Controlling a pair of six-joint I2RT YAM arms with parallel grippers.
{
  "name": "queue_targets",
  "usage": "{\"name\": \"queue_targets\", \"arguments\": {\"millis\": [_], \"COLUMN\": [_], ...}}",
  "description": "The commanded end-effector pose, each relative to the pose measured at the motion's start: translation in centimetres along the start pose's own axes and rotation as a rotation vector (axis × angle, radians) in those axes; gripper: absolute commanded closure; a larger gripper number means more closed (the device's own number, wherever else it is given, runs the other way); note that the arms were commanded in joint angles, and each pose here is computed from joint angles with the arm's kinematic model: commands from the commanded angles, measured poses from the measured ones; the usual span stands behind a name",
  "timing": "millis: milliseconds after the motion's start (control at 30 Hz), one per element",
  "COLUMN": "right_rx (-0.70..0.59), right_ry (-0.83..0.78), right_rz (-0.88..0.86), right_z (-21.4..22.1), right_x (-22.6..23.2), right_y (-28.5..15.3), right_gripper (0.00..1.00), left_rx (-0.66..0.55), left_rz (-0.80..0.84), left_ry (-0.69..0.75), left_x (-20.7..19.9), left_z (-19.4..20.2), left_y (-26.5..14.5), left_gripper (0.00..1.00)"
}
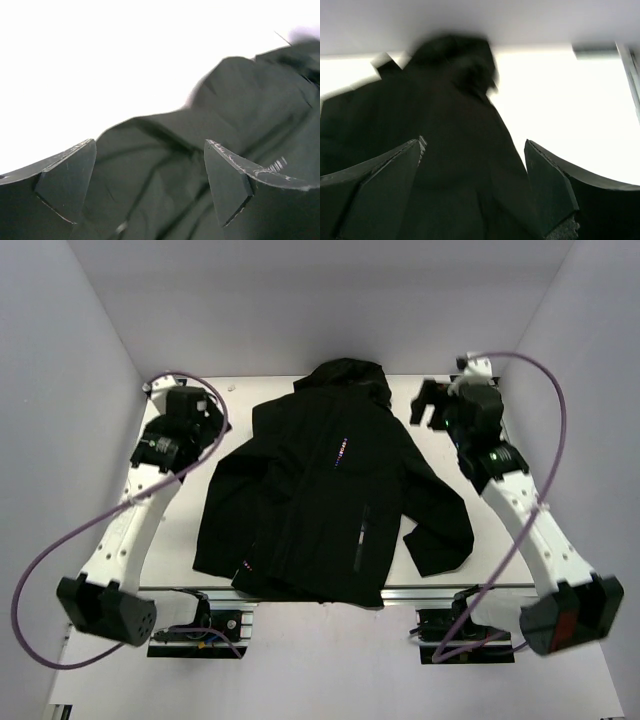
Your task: Zip up the jacket
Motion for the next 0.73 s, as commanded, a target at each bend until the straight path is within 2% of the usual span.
{"name": "queue_targets", "arguments": {"millis": [0,33,67,167,200,267,467,700], "right_rx": [0.135,0.195,0.204,0.221,0.223,0.194,0.128,0.097], "right_ry": [0.072,0.064,0.067,0.091,0.096,0.118,0.153,0.154], "right_rz": [0.138,0.150,0.167,0.285,0.284,0.275,0.302,0.314], "right_z": [4.1,6.6,7.6,10.3,10.7,10.9,10.4,9.8], "right_x": [-1.5,-1.5,-1.6,-2.5,-2.5,-2.5,-2.9,-3.1], "right_y": [-3.4,-4.0,-4.6,-6.6,-7.1,-8.2,-10.0,-10.1], "right_gripper": [0.11,0.11,0.11,0.11,0.11,0.11,0.11,0.10], "left_rx": [-0.023,-0.030,-0.040,-0.026,-0.056,-0.089,-0.045,-0.094], "left_rz": [-0.023,-0.050,-0.102,-0.084,-0.092,-0.090,-0.091,0.015], "left_ry": [0.039,0.036,0.004,-0.030,-0.053,-0.064,-0.061,-0.071], "left_x": [0.4,1.0,2.4,4.9,5.9,6.8,7.8,7.1], "left_z": [-2.7,-2.9,-3.4,-3.6,-4.3,-4.5,-3.0,-3.4], "left_y": [2.0,2.5,3.4,3.9,4.0,3.1,3.2,2.1], "left_gripper": [0.02,0.02,0.02,0.02,0.02,0.02,0.02,0.02]}}
Point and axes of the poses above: each gripper's point midway between its finger pads, its own y axis out along the fingers, its own x axis along the line the jaws close on, z = x × y, the point moved 8 cm from there along -y, back along the fingers, and after that the axes turned 14 degrees about -y, right-handed, at the moved point
